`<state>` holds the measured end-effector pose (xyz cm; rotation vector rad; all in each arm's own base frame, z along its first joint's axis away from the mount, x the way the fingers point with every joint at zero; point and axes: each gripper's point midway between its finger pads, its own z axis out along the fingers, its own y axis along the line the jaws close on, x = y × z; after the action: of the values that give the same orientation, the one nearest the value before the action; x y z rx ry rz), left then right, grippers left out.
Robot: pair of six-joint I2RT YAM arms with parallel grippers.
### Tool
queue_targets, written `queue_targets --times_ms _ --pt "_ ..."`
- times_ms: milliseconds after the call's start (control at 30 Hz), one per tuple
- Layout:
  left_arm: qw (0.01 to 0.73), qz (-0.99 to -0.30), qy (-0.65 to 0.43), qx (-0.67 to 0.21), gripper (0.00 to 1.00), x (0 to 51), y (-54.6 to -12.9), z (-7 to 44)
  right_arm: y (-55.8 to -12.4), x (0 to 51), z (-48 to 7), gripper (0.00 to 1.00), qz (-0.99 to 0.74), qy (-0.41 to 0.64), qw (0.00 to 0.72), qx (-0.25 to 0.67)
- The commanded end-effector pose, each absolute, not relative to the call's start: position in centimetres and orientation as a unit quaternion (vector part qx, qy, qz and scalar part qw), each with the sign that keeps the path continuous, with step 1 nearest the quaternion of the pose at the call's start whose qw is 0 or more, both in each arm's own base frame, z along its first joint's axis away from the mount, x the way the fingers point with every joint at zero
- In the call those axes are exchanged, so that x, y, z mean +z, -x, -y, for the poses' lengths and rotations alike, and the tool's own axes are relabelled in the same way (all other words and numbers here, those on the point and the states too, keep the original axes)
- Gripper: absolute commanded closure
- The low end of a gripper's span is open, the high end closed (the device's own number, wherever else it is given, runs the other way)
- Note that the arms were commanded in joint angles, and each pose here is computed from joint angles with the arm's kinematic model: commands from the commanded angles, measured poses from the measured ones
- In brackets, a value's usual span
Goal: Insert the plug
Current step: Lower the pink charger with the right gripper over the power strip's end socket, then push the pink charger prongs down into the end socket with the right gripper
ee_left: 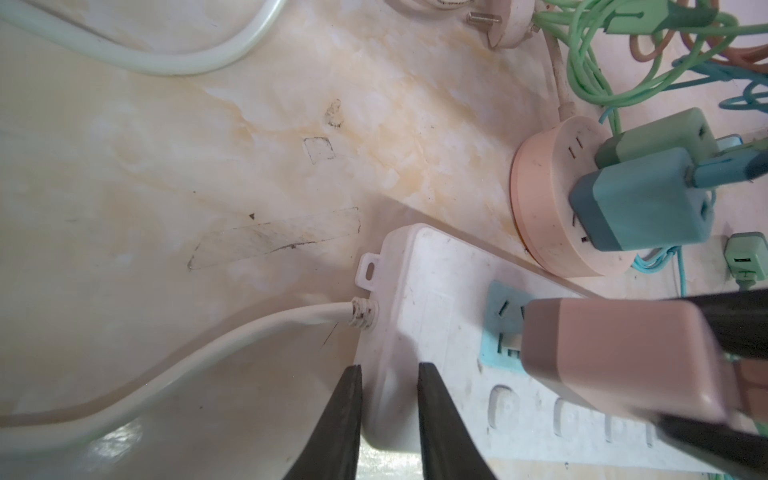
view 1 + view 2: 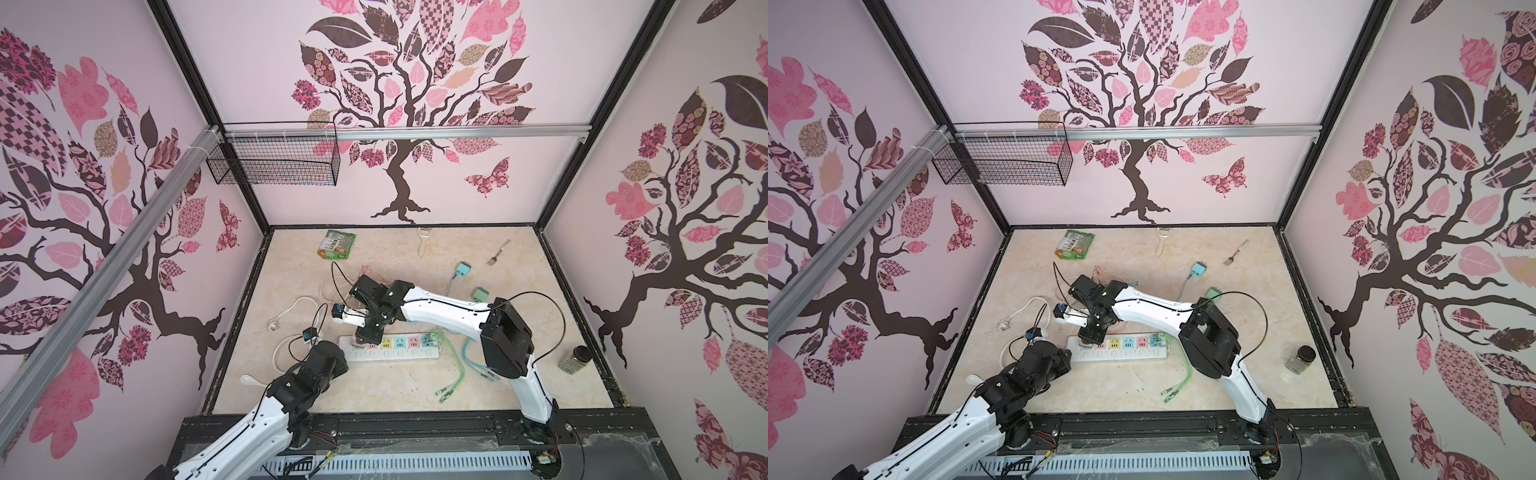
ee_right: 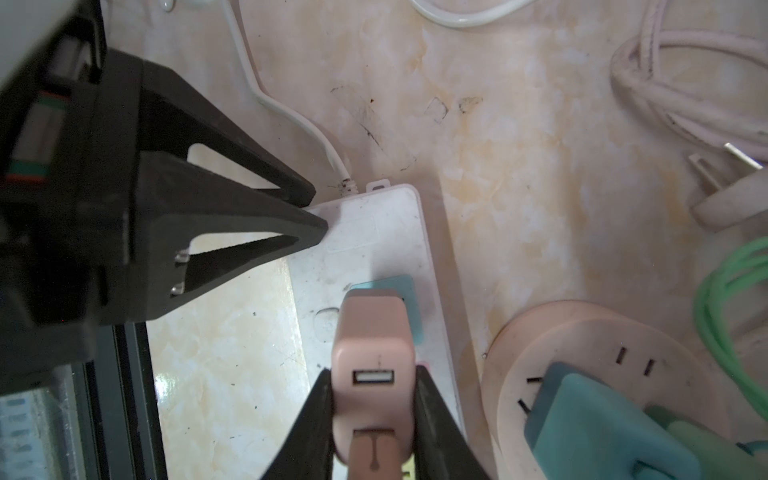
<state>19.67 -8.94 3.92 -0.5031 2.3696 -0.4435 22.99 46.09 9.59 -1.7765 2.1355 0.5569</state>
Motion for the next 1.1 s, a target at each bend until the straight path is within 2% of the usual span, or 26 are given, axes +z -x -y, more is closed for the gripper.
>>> queue_targets --times_ms 0,500,1067 --pt "0.321 -0.91 0.187 -0.182 0.74 2.9 -19.4 9.1 -22.6 7.4 -45.8 0.76 -0.744 0.634 0.124 0.169" --pt "0.317 -0.911 0.183 -0.189 0.76 2.6 -19.3 9.3 -21.3 5.8 -45.3 0.72 -0.695 0.701 0.118 0.112" --pt "0.321 -0.909 0.186 -0.19 0.77 2.7 -19.3 9.1 -21.7 5.3 -45.4 0.71 -0.683 0.716 0.115 0.091"
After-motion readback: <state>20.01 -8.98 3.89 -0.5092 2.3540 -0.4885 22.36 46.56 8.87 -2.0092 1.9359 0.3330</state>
